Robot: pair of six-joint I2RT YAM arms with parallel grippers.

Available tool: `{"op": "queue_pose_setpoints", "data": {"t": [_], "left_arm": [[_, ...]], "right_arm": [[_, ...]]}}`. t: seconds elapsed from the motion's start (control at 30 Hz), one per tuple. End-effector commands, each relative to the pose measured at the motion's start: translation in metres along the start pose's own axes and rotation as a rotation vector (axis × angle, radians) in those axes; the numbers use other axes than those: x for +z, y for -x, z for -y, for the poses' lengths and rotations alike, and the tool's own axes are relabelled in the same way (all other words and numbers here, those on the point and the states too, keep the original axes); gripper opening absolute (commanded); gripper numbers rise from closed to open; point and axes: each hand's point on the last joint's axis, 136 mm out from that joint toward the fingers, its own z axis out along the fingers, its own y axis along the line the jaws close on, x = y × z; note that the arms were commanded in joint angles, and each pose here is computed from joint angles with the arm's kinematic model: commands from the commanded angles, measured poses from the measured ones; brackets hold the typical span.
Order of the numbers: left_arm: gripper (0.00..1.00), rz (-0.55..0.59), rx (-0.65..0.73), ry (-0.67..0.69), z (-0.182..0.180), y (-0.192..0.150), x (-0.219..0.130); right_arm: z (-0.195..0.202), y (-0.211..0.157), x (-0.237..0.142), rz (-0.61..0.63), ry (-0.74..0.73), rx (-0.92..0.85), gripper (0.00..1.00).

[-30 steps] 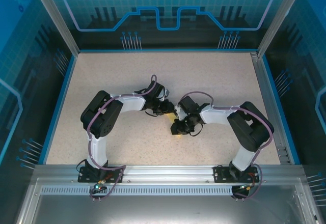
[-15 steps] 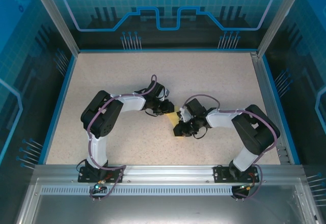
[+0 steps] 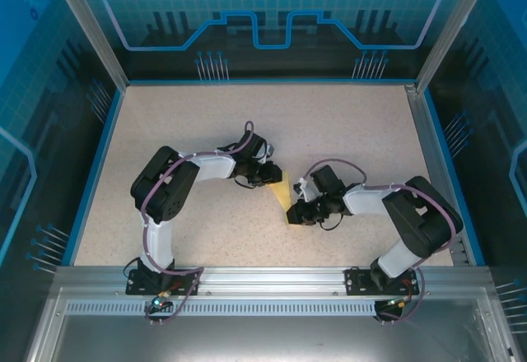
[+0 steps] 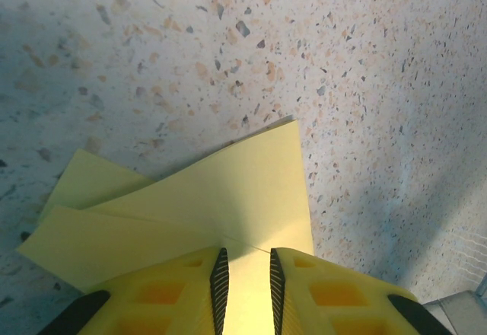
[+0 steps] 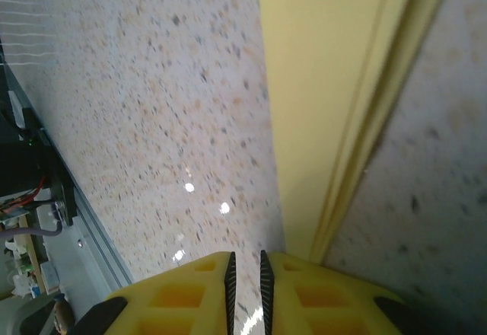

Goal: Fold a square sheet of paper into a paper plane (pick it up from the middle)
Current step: Fold the wing for the fifth time at the center of the table.

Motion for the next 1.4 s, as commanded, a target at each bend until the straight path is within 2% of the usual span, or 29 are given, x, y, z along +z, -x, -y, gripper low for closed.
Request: {"op": "queue_pose_setpoints", "data": {"t": [0.0, 0.23, 0.4, 0.57, 0.73, 0.87, 1.0, 1.2, 1.37], "left_arm": [[0.26, -0.043, -0.053, 0.107, -0.032, -0.013, 0.010], [0.26, -0.038, -0.057, 0.088, -0.027, -0.011, 0.007], [0.27, -0.039, -0.063, 0.069, -0.023, -0.012, 0.007], [0.28, -0.033, -0.063, 0.052, -0.017, -0.010, 0.003], [0.34, -0.002, -0.049, -0.011, 0.008, -0.002, -0.015], [0.39, 0.043, -0.027, -0.068, 0.036, 0.008, -0.040], [0.38, 0.050, -0.020, -0.112, 0.053, 0.003, -0.051], [0.29, 0.034, -0.064, -0.095, 0.041, -0.012, -0.038], [0.28, 0.011, -0.102, -0.066, 0.025, -0.024, -0.016]], "right_arm": [[0.004, -0.014, -0.012, -0.029, -0.033, 0.067, 0.19], [-0.028, 0.038, -0.027, 0.104, -0.018, 0.011, 0.20], [-0.021, 0.055, -0.011, 0.095, -0.017, 0.050, 0.21], [0.010, 0.041, 0.008, 0.036, -0.088, 0.117, 0.20], [0.038, 0.020, 0.020, -0.013, -0.144, 0.166, 0.15], [0.045, 0.014, 0.021, -0.010, -0.156, 0.183, 0.13], [0.041, 0.017, 0.021, 0.004, -0.146, 0.181, 0.12], [0.037, 0.022, 0.015, 0.022, -0.149, 0.168, 0.11], [0.038, 0.022, 0.014, 0.022, -0.159, 0.170, 0.11]]}}
